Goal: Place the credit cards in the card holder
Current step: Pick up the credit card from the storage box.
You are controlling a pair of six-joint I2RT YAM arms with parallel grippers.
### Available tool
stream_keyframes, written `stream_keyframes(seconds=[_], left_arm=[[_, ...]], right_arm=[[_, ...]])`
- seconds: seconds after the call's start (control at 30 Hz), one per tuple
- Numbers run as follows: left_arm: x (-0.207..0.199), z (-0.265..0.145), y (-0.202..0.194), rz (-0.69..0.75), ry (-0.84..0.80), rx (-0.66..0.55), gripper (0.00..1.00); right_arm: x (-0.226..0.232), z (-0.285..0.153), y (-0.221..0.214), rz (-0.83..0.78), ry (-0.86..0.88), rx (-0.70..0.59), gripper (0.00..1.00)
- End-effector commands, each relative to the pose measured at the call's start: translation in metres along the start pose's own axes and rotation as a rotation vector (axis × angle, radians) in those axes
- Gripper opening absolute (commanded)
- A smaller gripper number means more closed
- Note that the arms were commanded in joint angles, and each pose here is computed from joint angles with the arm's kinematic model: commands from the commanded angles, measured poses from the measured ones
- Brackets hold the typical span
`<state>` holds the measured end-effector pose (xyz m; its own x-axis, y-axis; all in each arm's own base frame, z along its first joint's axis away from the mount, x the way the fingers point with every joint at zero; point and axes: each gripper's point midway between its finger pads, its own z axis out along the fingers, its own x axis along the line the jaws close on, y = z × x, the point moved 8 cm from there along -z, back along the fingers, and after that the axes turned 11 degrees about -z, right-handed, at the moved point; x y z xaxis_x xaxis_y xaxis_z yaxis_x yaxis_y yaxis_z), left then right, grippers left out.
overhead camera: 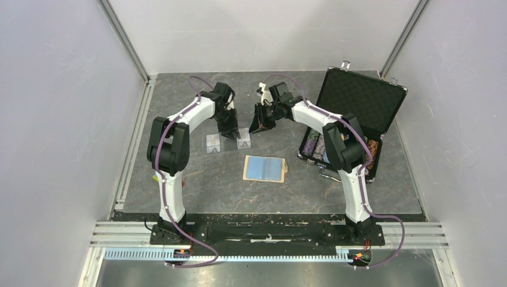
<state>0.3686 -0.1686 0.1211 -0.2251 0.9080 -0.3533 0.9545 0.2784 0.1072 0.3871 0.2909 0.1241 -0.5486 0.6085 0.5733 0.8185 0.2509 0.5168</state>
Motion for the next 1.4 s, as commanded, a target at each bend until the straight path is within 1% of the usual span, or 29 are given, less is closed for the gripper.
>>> stream_keyframes(seconds=[0.0,0.07,0.13,0.23,0.3,0.33,0.43,0.53,0.63,0.87,1.17,1.27,1.37], left_arm=[[0.0,-0.001,0.003,0.047,0.024,-0.007,0.37],[0.001,0.006,0.001,0.046,0.03,0.008,0.36],[-0.003,0.01,-0.001,0.052,0.026,0.023,0.32],[-0.01,0.015,-0.004,0.067,0.008,0.041,0.17],[-0.016,0.015,-0.006,0.083,-0.006,0.045,0.09],[-0.018,0.013,-0.006,0.091,-0.009,0.04,0.07],[-0.025,0.005,-0.005,0.096,-0.014,0.009,0.03],[-0.029,-0.003,-0.004,0.101,-0.019,-0.016,0.03],[-0.033,-0.009,-0.004,0.103,-0.024,-0.034,0.03],[-0.046,-0.016,-0.006,0.129,-0.052,-0.053,0.14],[-0.058,-0.017,-0.006,0.133,-0.11,-0.056,0.18],[-0.062,-0.019,-0.006,0.123,-0.139,-0.059,0.27],[-0.066,-0.021,-0.006,0.113,-0.177,-0.065,0.31]], right_arm=[[0.003,0.0,-0.002,-0.017,0.029,0.011,0.25],[0.003,0.0,-0.003,-0.016,0.033,0.014,0.25],[0.002,0.001,-0.004,-0.016,0.037,0.019,0.24],[0.003,0.001,-0.005,-0.017,0.044,0.024,0.24],[0.002,0.001,-0.006,-0.019,0.047,0.027,0.24],[0.003,0.001,-0.006,-0.021,0.05,0.027,0.24],[0.003,0.001,-0.007,-0.023,0.055,0.034,0.24],[0.003,0.0,-0.008,-0.027,0.057,0.039,0.24],[0.003,0.0,-0.009,-0.031,0.058,0.044,0.24],[0.003,-0.005,-0.008,-0.044,0.055,0.041,0.24],[0.006,-0.023,0.005,-0.063,0.045,-0.011,0.24],[0.006,-0.033,0.012,-0.068,0.035,-0.042,0.24],[0.005,-0.043,0.017,-0.069,0.027,-0.073,0.24]])
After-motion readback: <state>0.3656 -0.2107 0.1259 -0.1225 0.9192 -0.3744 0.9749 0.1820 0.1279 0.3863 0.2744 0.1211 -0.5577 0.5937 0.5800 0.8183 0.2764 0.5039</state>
